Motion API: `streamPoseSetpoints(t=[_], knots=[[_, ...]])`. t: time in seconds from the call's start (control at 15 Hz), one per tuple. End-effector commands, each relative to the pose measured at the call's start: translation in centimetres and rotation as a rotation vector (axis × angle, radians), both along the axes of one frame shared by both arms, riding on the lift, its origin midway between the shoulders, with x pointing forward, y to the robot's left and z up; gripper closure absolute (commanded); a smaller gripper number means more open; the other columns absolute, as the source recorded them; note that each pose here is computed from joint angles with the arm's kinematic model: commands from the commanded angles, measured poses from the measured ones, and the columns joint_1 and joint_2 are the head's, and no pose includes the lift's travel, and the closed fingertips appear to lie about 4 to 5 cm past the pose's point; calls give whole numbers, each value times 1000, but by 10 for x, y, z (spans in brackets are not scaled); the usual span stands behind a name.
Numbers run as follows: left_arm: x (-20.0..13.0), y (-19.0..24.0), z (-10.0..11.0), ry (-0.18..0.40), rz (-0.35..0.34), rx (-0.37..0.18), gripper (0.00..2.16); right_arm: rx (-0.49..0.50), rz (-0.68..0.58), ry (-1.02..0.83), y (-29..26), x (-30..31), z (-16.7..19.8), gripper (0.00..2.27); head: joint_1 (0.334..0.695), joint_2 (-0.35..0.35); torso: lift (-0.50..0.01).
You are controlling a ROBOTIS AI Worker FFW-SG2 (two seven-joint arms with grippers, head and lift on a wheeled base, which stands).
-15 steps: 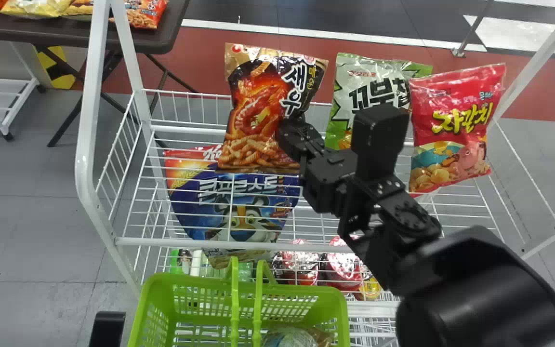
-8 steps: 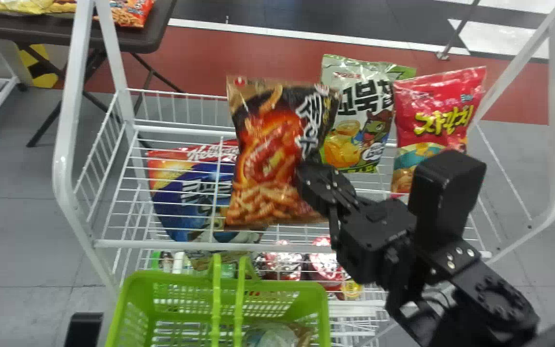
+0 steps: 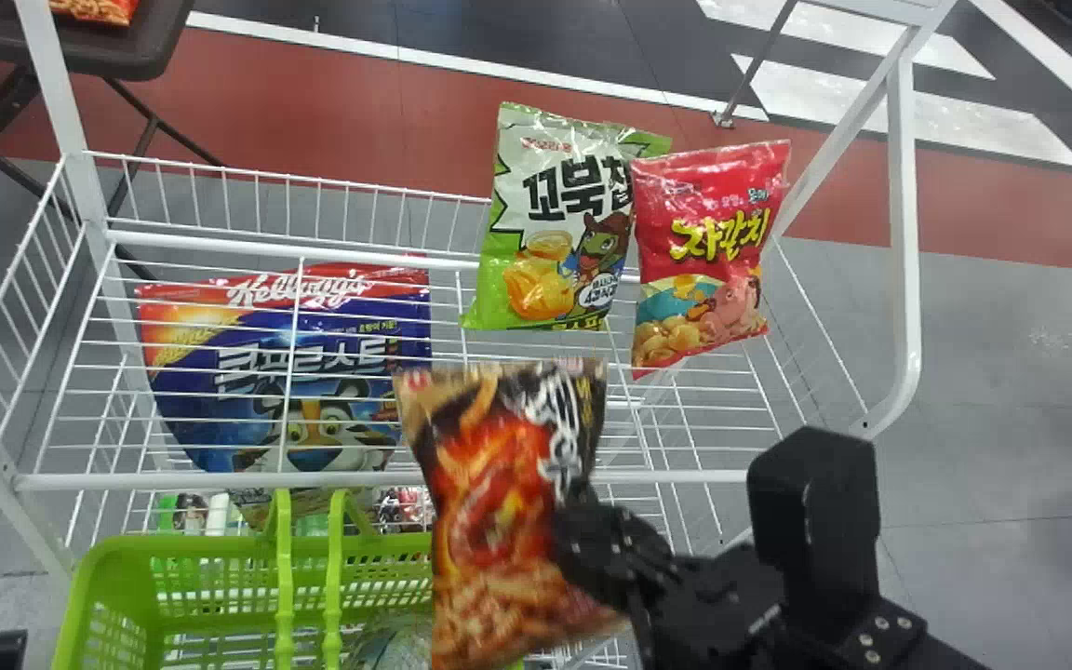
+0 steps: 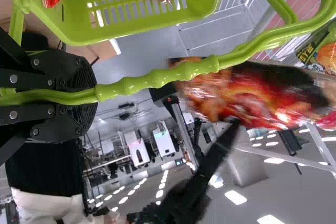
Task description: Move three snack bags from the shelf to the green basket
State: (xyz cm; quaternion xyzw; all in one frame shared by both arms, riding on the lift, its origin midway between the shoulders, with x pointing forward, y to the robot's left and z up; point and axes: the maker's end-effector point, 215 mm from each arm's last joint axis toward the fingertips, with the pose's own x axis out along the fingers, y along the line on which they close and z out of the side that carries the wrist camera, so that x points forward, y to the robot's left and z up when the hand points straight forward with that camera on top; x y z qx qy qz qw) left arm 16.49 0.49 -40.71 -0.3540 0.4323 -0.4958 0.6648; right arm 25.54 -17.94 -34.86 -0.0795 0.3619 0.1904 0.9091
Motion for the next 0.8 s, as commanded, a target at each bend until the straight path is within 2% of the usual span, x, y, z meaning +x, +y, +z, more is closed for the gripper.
streamPoseSetpoints(t=[0.0,0.33,0.73], knots=[[0,0,0,0,1,-1,2142,-24,-8,140,-6,-32,-27,2243,695,-350,-48],[0,-4,5,-4,2,-11,2142,77,85,275,46,-66,-60,2243,695,-350,-48],[-3,-6,6,-7,1,-12,2142,152,157,206,91,-31,-74,2243,695,-350,-48]])
